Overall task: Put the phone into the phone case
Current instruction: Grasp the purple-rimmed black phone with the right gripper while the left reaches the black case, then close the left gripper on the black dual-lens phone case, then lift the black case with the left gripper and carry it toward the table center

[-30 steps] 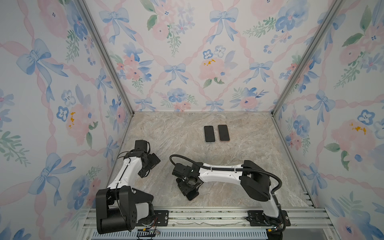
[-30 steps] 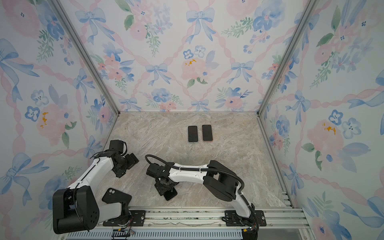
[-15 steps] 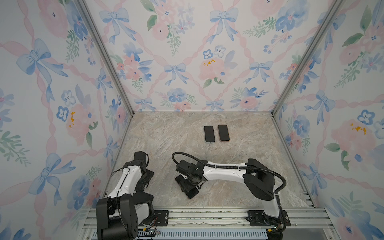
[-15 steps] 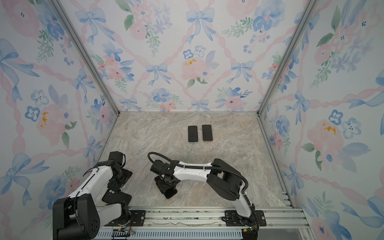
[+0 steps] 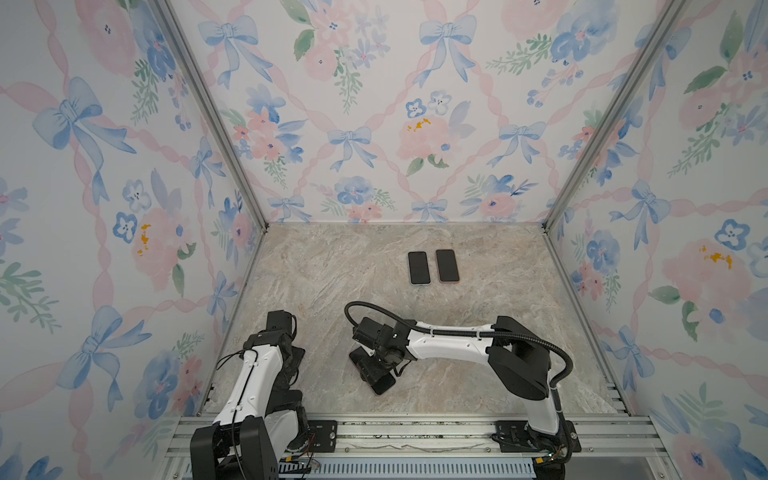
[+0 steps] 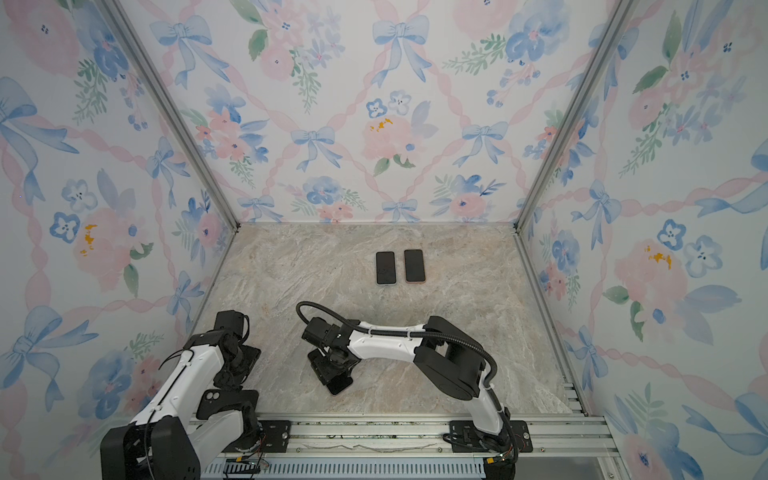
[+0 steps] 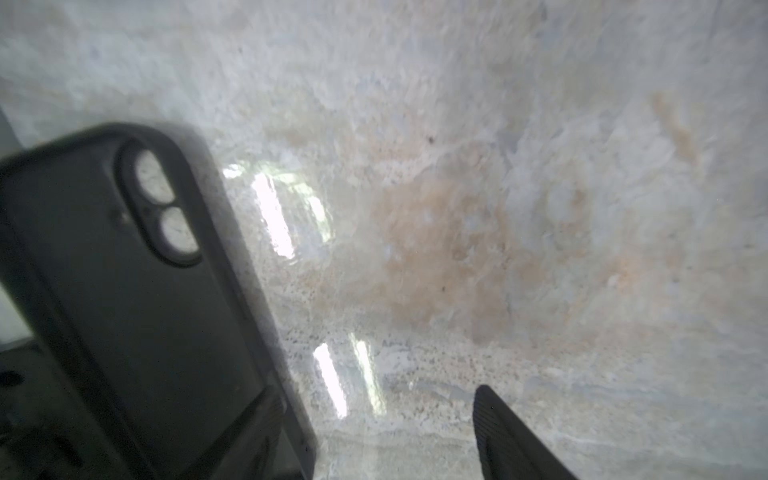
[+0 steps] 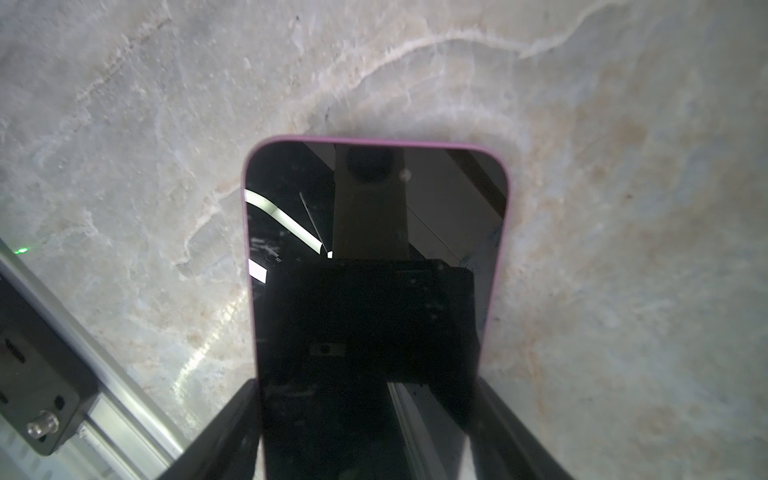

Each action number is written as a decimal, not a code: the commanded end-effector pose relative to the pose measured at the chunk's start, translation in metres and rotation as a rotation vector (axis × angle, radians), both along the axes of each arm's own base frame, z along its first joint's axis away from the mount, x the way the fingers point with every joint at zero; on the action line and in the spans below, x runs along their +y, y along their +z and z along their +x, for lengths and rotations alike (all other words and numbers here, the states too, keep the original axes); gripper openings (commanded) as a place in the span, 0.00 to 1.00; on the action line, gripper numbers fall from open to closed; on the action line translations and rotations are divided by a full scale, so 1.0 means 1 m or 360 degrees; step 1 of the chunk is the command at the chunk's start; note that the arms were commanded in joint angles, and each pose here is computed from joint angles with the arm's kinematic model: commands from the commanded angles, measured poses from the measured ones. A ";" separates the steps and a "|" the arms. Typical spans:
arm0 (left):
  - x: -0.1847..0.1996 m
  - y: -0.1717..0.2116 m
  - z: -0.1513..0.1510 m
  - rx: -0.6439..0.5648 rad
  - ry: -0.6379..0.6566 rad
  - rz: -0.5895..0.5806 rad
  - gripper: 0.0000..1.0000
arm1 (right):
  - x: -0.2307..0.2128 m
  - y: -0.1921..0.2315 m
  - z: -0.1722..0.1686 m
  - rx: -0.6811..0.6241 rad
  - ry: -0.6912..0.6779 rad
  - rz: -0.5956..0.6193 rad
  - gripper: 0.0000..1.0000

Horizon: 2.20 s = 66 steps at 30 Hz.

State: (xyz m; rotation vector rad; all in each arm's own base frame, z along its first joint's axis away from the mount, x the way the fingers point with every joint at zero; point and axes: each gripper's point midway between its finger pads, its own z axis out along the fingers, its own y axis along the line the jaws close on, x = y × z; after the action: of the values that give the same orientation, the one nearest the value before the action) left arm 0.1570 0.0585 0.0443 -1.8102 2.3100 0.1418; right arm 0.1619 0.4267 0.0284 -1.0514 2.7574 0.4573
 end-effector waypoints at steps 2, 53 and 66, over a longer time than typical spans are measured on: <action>0.014 0.014 -0.020 0.0103 0.0096 0.0119 0.75 | -0.031 -0.044 0.000 0.0051 -0.0027 -0.0199 0.69; -0.120 -0.009 0.081 -0.0246 -0.0599 -0.0446 0.11 | -0.121 -0.016 0.045 -0.0193 -0.0399 -0.0550 0.61; -0.229 -0.010 0.168 -0.0245 -0.0982 -0.0552 0.10 | -0.167 -0.003 0.053 -0.0294 -0.0423 -0.0475 0.62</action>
State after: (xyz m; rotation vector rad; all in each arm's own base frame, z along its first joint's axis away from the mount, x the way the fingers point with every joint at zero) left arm 0.3131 -0.1481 0.0314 -1.1252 2.7479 -0.4355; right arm 0.2104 0.2693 0.0234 -0.6996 2.8229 -0.0645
